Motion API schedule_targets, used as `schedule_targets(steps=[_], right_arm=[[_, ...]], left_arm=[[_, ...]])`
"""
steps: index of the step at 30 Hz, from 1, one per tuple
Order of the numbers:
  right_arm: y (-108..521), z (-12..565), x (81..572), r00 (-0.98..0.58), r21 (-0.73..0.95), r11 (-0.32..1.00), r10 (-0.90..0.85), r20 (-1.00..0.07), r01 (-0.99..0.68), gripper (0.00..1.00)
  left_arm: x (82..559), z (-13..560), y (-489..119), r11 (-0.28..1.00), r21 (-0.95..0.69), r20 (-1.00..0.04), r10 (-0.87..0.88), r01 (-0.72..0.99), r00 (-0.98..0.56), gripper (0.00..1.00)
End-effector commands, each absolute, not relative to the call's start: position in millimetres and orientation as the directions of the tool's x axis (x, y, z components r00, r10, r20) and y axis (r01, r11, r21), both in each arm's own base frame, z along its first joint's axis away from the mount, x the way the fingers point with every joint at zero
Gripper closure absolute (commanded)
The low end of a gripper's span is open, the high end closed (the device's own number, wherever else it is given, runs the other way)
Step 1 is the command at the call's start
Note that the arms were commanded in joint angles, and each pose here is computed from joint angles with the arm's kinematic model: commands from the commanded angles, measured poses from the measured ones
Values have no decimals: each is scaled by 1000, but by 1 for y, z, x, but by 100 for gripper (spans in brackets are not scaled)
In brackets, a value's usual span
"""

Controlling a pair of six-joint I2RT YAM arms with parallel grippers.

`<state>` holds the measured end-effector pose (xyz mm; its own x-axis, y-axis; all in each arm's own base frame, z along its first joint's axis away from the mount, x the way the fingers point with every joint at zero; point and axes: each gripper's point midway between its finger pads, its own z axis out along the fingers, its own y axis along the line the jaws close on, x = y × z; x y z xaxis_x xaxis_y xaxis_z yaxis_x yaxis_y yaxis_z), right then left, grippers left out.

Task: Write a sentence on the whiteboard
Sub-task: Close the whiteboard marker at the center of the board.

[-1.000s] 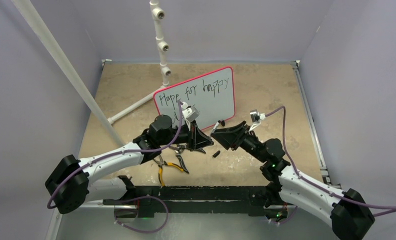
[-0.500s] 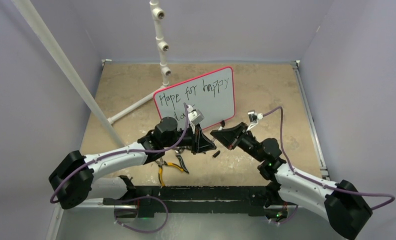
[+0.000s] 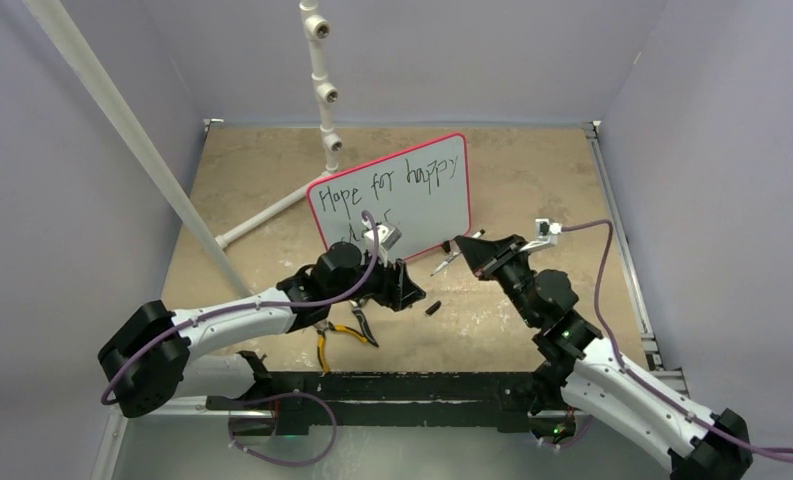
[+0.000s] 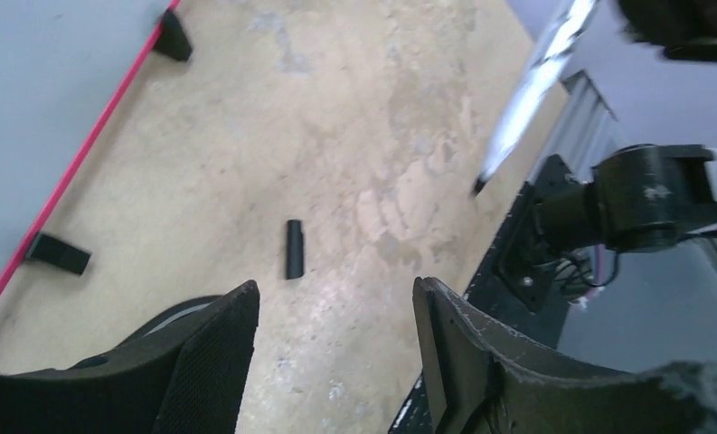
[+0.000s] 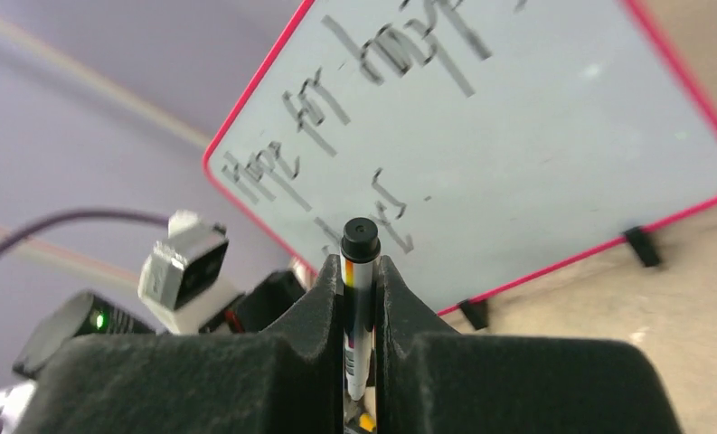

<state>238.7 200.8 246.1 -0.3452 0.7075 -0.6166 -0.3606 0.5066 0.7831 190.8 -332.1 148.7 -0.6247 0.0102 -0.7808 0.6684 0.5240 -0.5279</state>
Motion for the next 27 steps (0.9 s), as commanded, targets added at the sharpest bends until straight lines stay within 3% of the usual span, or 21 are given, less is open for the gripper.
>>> schedule_targets(steps=[1,12,27], right_arm=[[143,225,253,-204,736,670,711,-673,-93,100],[92,199,255,-64,600,797,603,-795,61,100],[92,211,250,-30,608,794,608,-794,-2,100]], left_arm=[[202,132,-321,619,-478,-796,-5,623,-606,38],[171,86,-380,545,-196,-863,299,815,-407,44],[198,43,-387,663,-20,-820,417,748,-392,56]])
